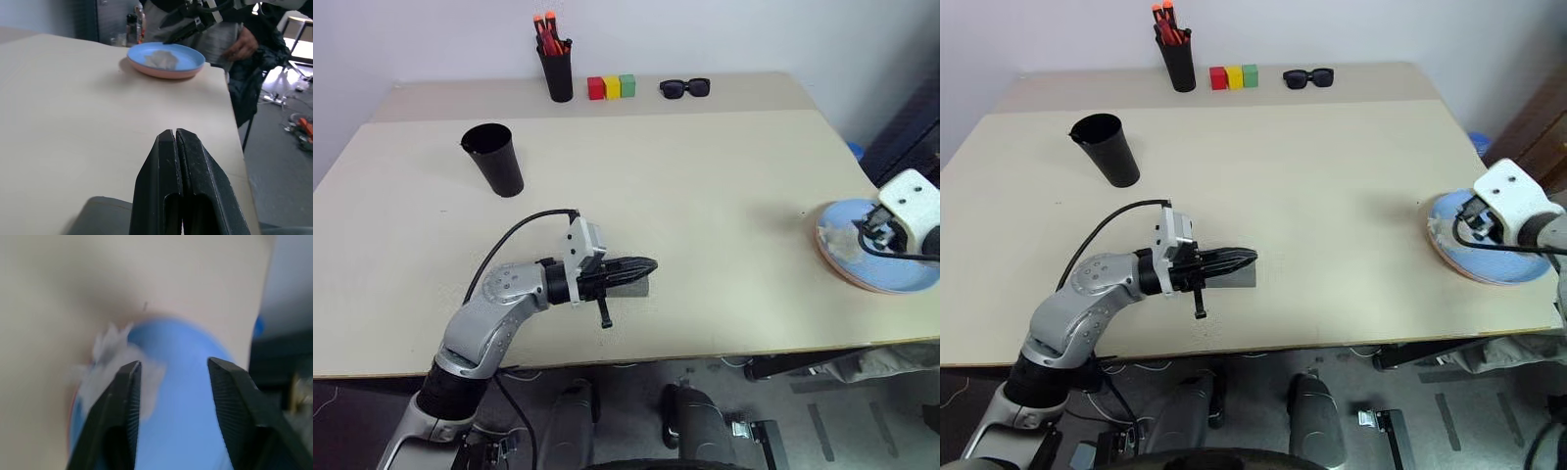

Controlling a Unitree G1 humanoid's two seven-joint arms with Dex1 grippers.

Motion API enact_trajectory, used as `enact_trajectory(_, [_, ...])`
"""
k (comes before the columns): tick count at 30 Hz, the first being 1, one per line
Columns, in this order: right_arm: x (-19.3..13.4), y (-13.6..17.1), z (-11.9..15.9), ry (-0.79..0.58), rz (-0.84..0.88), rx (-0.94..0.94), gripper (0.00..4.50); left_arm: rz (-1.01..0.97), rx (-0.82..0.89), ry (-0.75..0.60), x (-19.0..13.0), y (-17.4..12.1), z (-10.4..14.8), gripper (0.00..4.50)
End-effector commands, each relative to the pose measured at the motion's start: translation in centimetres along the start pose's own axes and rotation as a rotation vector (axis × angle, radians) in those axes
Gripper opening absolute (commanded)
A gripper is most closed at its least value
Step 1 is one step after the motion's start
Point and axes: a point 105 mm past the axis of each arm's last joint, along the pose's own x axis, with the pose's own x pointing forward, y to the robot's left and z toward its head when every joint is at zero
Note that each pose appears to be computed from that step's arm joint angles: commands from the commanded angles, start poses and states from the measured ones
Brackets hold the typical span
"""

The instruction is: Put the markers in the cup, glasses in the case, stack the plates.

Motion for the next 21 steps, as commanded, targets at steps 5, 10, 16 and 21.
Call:
enact_trajectory(5, [2.4,3.7,8.0,-0.396,0.168,0.125,1.86,0.386,0.098,0.013,-6.5,4.9,0.6,0.0])
enact_trajectory(10, [3.8,6.2,10.1,-0.52,0.304,0.253,1.86,0.608,0.149,0.104,-11.6,6.2,-0.4,0.0])
enact_trajectory(16, [4.8,7.9,10.4,-0.553,0.413,0.284,1.86,0.725,0.148,0.126,-14.3,5.4,-0.6,0.0])
enact_trajectory(21, [5.5,8.5,10.5,-0.556,0.45,0.289,1.86,0.771,0.114,0.092,-14.1,4.7,-0.4,0.0])
